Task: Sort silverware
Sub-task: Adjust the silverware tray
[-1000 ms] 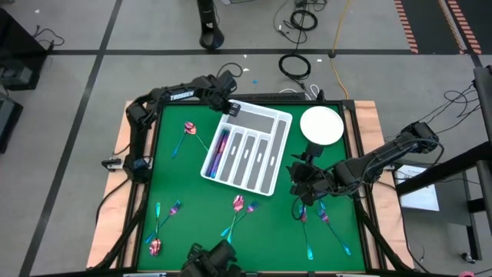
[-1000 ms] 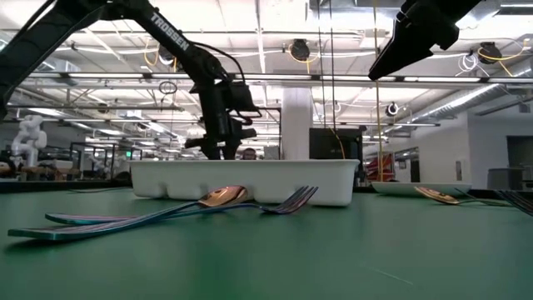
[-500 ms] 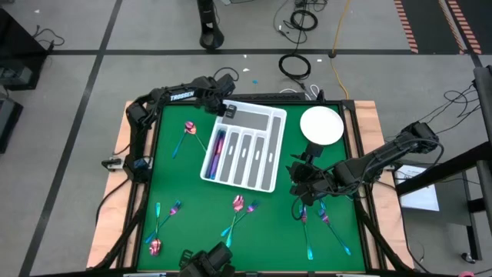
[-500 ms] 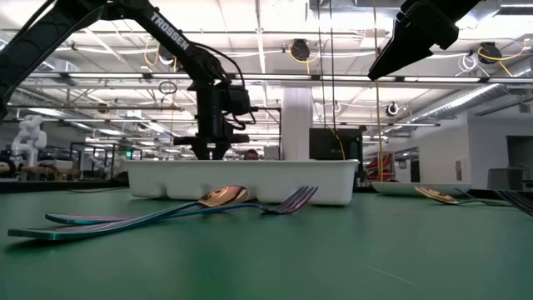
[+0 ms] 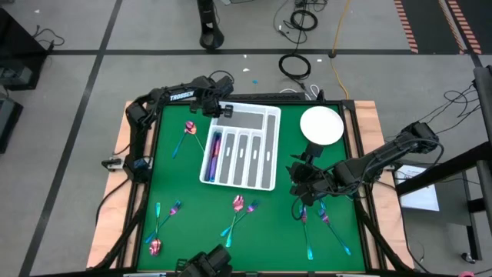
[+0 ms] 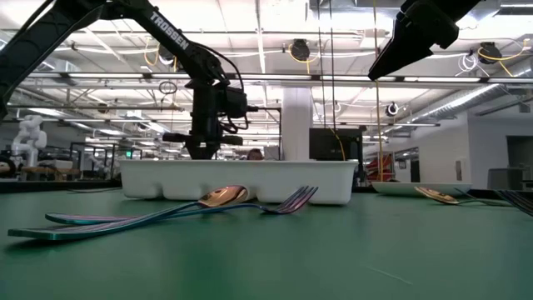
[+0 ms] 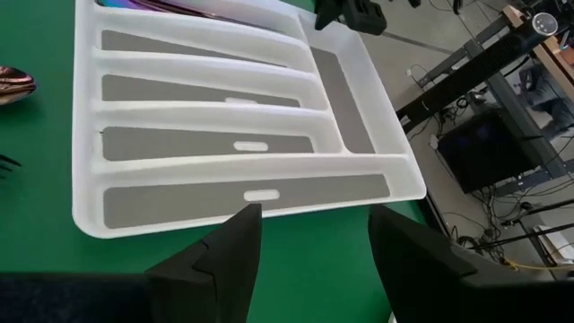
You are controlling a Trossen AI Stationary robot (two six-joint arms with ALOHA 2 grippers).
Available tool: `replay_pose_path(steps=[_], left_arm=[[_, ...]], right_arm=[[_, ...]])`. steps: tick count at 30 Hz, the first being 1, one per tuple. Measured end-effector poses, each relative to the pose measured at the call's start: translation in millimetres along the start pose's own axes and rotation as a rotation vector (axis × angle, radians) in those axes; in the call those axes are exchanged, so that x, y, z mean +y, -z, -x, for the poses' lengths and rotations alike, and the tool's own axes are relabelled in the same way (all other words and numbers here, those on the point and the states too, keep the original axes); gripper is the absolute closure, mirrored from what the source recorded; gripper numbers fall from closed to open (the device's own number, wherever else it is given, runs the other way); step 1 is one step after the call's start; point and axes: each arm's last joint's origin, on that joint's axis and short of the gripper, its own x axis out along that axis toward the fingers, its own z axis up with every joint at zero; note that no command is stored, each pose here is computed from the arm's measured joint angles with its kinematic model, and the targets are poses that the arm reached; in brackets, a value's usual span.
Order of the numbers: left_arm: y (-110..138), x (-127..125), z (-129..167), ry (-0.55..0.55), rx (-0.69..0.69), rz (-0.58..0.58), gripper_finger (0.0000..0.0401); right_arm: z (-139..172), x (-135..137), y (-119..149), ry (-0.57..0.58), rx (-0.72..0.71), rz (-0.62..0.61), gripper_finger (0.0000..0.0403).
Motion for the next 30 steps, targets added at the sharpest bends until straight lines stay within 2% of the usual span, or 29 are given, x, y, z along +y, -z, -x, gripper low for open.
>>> replay_pose_path(steps=[9,13,20,30], left_arm=[[-0.6,-0.5,-0.4,0.007,-0.006,0.107,0.0378],[-1.9,-2.3,-0.5,0.051,0.006,0.15,0.0379],[-0.4,-7.6,0.0,0.152,0.076,0.166,0.038],[-5.2,-1.8,-0.3,0.151,0.082,0.202,0.038]], right_arm=[[0.0,0.8,0.0,-0.025,0.009,-0.003,0.0209],[0.0,0.8,0.0,-0.026,0.009,-0.003,0.0209],[0.2,1.0,0.1,-0.026,0.008,-0.002,0.0209],[0.3,2.4,0.6,-0.073,0.027,-0.003,0.0209]])
